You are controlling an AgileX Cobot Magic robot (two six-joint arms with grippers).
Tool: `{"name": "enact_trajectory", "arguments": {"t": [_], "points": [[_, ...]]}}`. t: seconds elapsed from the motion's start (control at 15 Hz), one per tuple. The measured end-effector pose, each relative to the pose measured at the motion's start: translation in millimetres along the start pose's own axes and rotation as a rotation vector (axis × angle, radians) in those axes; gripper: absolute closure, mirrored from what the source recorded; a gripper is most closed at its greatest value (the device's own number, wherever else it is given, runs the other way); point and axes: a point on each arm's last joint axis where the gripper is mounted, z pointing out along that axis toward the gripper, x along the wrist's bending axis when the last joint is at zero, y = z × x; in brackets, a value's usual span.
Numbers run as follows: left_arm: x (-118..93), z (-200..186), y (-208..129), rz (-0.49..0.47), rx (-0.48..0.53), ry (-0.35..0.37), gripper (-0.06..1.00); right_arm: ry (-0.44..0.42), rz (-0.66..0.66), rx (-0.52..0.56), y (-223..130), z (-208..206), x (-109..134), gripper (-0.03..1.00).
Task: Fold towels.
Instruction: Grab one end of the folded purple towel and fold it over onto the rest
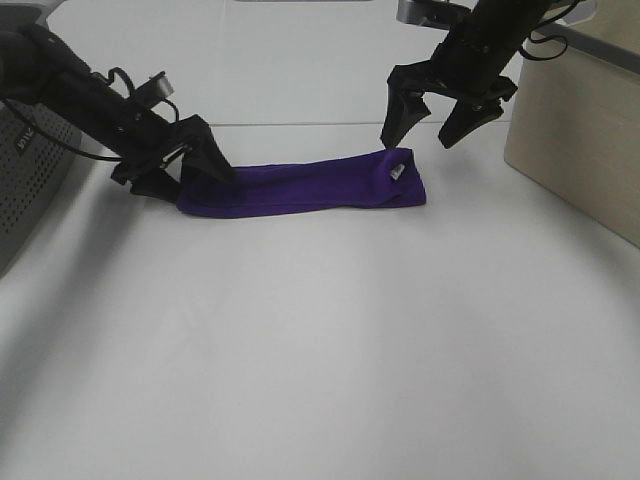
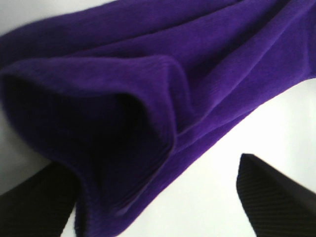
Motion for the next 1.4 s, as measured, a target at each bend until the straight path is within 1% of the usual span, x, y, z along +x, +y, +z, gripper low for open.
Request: {"name": "enact_trajectory", "arguments": {"t": [0.07,0.13,0.2,0.27,0.33,0.4,0.47,0.53,0.67,0.73,0.8,0.87,0.93,1.0,1.07,1.13,1.2,1.27,1.4], "points": [[-19,20,0,0.018,0.006,-0.028,0.19,0.005,0.000,0.015,-1,0,0,0.10],[-23,23,0,0.018,0.009,-0.033,0.21,0.007,0.000,0.022,-2,0,1,0.10],[-25,27,1,0.016,0.007,-0.037,0.26,0.011,0.000,0.036,-3,0,1,0.10],[-24,29,2,0.012,0.009,-0.030,0.35,0.015,0.000,0.049,-4,0,1,0.10],[-22,29,3,0.018,0.010,-0.010,0.49,0.016,0.000,0.053,-5,0,1,0.10],[-19,30,5,0.041,0.013,0.021,0.69,0.017,0.000,0.055,-5,0,2,0.10],[-17,28,7,0.070,0.012,0.051,0.86,0.018,0.000,0.057,-5,0,2,0.10],[-19,25,12,0.097,0.002,0.070,0.90,0.018,0.000,0.059,-5,0,2,0.10],[-21,10,19,0.158,0.021,0.111,0.91,0.020,0.000,0.063,-6,0,2,0.10],[-20,-4,23,0.179,0.035,0.136,0.91,0.020,0.000,0.064,-6,0,2,0.10],[-21,-19,30,0.196,0.027,0.158,0.91,0.020,0.000,0.064,-6,0,2,0.10],[-23,-32,38,0.215,-0.009,0.173,0.91,0.019,0.001,0.059,-5,-2,3,0.10],[-32,-41,45,0.242,-0.050,0.171,0.91,0.018,-0.001,0.050,-5,-7,4,0.10],[-40,-44,48,0.256,-0.070,0.159,0.91,0.016,-0.005,0.040,-4,-12,6,0.10],[-57,-45,51,0.294,-0.098,0.135,0.91,0.013,-0.014,0.017,-3,-24,10,0.10],[-78,-39,51,0.340,-0.103,0.108,0.91,0.009,-0.024,-0.008,-2,-37,15,0.10],[-116,-17,42,0.419,-0.068,0.075,0.91,0.002,-0.041,-0.062,-1,-63,25,0.10],[-129,-3,36,0.443,-0.042,0.063,0.91,-0.001,-0.049,-0.085,-2,-75,29,0.10],[-142,26,26,0.467,-0.001,0.048,0.91,-0.008,-0.065,-0.131,-3,-98,38,0.10]]}}
